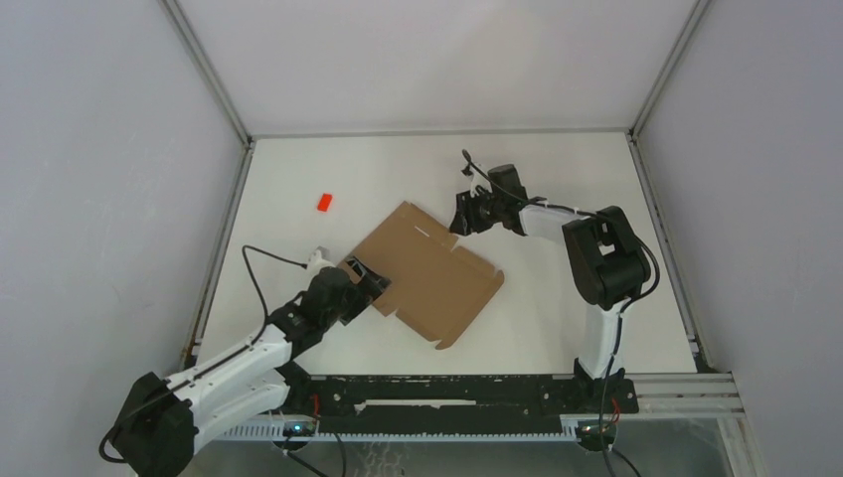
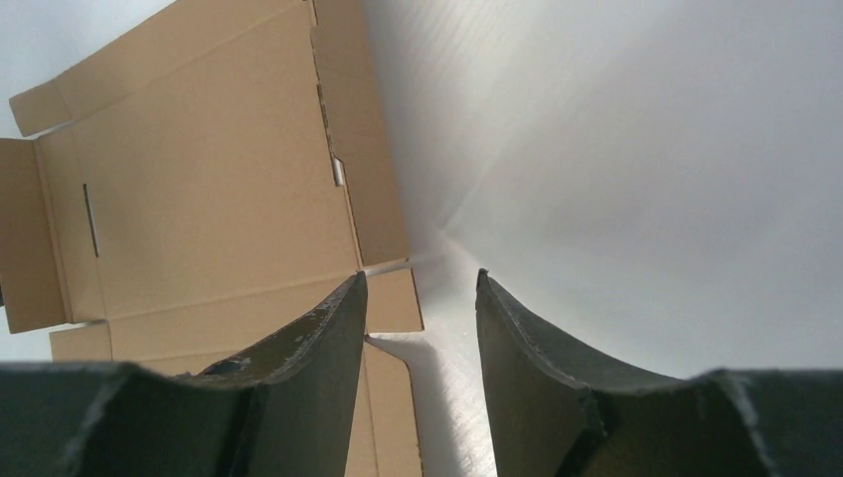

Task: Fold the paper box
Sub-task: Adjust the paper box at the center of the board.

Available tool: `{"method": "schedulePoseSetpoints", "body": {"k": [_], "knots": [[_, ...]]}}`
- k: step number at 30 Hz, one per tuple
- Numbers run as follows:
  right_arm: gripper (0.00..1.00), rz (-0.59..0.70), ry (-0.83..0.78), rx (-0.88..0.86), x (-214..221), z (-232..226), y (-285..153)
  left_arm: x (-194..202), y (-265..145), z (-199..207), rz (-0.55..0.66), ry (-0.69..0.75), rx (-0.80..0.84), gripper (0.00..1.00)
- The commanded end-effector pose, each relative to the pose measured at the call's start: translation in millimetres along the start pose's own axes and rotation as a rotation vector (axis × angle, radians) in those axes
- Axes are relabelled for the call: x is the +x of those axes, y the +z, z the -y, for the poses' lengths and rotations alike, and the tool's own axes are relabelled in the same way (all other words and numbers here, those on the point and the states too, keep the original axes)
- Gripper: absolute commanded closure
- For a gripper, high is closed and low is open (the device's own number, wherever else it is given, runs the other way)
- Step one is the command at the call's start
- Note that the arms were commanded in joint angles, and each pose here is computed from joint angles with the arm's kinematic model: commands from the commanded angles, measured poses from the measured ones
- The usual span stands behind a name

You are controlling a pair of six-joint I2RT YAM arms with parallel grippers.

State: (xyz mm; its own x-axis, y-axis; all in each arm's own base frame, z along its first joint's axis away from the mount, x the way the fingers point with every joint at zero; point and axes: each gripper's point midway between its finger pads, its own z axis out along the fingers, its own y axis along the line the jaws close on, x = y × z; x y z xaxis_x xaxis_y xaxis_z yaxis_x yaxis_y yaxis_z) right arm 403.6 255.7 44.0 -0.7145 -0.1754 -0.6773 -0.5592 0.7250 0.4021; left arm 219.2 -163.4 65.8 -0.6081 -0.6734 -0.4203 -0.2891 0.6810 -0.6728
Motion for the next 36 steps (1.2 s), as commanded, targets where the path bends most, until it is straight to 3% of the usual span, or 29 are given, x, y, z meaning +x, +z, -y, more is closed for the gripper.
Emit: {"method": "schedulePoseSetpoints", "body": {"k": [1,10,17,24,36], "knots": [[0.47,0.013,-0.014,-0.037,-13.0,-9.1,1.0,-24.4,-0.7,33.2,0.069,0.027,0.042,0.0],[0.49,-0.105,-0.001,-0.006,22.0,-10.6,7.9,-41.9,11.9,34.5,0.084,0.045,0.014,0.0],[0.57,-0.126,0.013,-0.016,29.2,-14.1,11.4,-59.9,13.3,28.8,0.112,0.04,-0.009,0.0],[0.7,-0.131,0.032,0.013,36.9,-11.5,8.1,-64.4,11.1,33.3,0.114,0.046,-0.002,0.0],[0.76,-0.06,0.07,0.242,53.1,3.6,-20.6,-64.3,-0.8,36.2,0.113,0.043,0.022,0.0]]}}
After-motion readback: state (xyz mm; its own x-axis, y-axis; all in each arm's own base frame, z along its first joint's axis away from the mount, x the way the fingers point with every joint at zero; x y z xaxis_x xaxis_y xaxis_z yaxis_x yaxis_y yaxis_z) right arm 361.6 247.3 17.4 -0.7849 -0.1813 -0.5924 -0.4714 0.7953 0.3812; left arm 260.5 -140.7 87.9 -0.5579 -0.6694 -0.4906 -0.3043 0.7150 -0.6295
